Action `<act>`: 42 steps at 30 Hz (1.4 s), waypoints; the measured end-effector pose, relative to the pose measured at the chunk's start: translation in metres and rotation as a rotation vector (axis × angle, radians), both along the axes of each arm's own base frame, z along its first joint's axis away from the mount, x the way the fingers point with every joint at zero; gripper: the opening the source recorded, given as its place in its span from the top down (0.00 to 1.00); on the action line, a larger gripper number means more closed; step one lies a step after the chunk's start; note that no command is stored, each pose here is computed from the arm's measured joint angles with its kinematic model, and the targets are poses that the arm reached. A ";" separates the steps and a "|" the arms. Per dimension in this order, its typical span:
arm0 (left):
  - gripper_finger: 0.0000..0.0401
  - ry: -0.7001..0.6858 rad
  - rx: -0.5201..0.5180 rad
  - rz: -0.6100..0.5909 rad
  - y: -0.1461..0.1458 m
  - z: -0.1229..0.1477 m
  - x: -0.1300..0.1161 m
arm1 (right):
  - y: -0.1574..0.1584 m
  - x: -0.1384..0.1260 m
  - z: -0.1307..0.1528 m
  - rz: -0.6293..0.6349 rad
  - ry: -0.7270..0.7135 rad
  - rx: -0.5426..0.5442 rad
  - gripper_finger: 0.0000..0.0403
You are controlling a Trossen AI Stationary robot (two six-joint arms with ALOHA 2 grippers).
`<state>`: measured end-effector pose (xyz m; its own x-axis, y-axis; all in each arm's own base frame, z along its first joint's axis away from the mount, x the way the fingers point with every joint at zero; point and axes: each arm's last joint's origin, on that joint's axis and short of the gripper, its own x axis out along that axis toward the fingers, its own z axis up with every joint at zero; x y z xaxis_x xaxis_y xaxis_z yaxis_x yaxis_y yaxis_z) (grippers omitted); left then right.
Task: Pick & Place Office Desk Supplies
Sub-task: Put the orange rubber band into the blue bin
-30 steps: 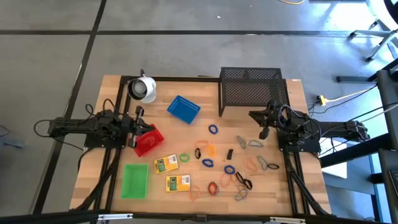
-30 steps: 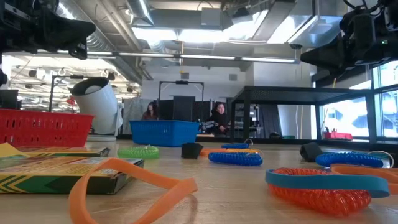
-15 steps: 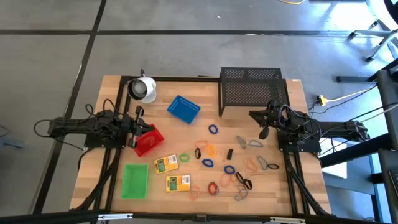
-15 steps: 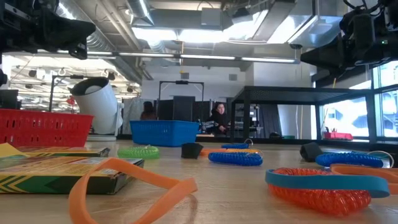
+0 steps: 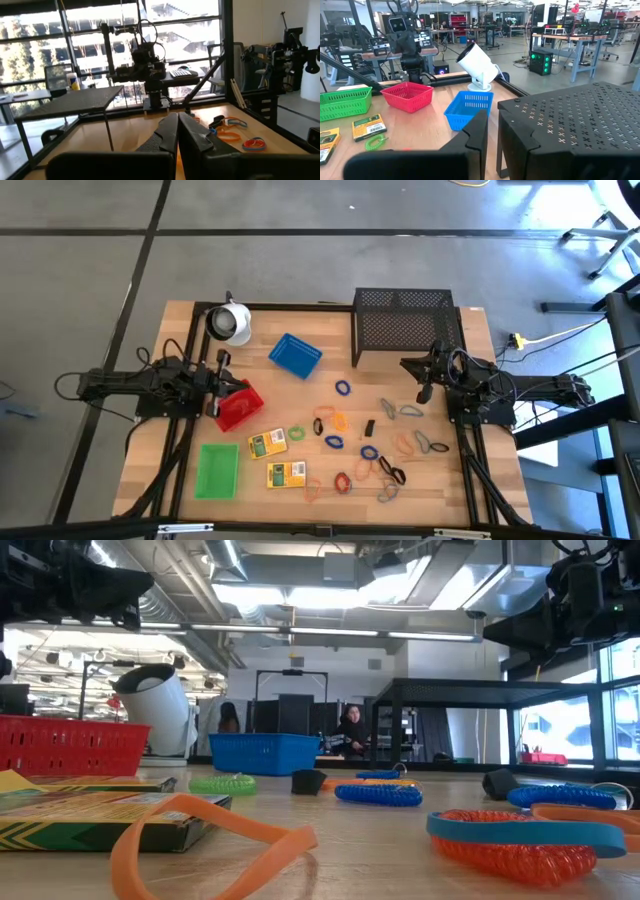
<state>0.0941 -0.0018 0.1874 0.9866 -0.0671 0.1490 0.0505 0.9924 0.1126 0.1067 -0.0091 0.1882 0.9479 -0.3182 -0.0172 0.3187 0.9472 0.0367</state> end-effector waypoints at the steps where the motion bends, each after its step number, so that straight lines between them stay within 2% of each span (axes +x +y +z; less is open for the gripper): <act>1: 0.99 -0.011 0.008 0.001 0.000 0.001 0.000 | 0.000 0.000 0.000 0.000 0.000 0.000 0.88; 11: 0.99 -0.223 0.022 0.005 0.000 0.021 -0.005 | 0.000 0.000 0.000 0.000 0.000 0.000 0.88; 18: 0.99 -0.346 -0.004 -0.003 0.000 0.032 -0.011 | 0.000 0.000 0.000 0.000 0.000 0.000 0.88; 24: 0.99 -0.391 -0.093 -0.036 0.000 0.036 -0.013 | 0.000 0.000 0.000 0.000 0.000 0.000 0.88; 28: 0.99 -0.397 -0.089 -0.023 0.000 0.036 -0.013 | 0.000 0.000 0.001 0.001 -0.007 0.002 0.88; 30: 0.99 -0.401 -0.095 0.013 0.001 0.037 -0.013 | 0.000 0.000 0.003 0.005 -0.046 0.040 0.88; 35: 0.99 -0.422 -0.148 0.134 0.005 0.038 -0.014 | 0.000 -0.001 0.014 0.016 -0.251 0.296 0.88; 37: 0.99 -0.442 -0.188 0.178 0.007 0.039 -0.015 | -0.001 -0.002 0.018 0.009 -0.304 0.323 0.88; 42: 0.99 -0.465 -0.335 0.245 0.010 0.039 -0.016 | -0.001 -0.003 0.022 -0.006 -0.335 0.302 0.88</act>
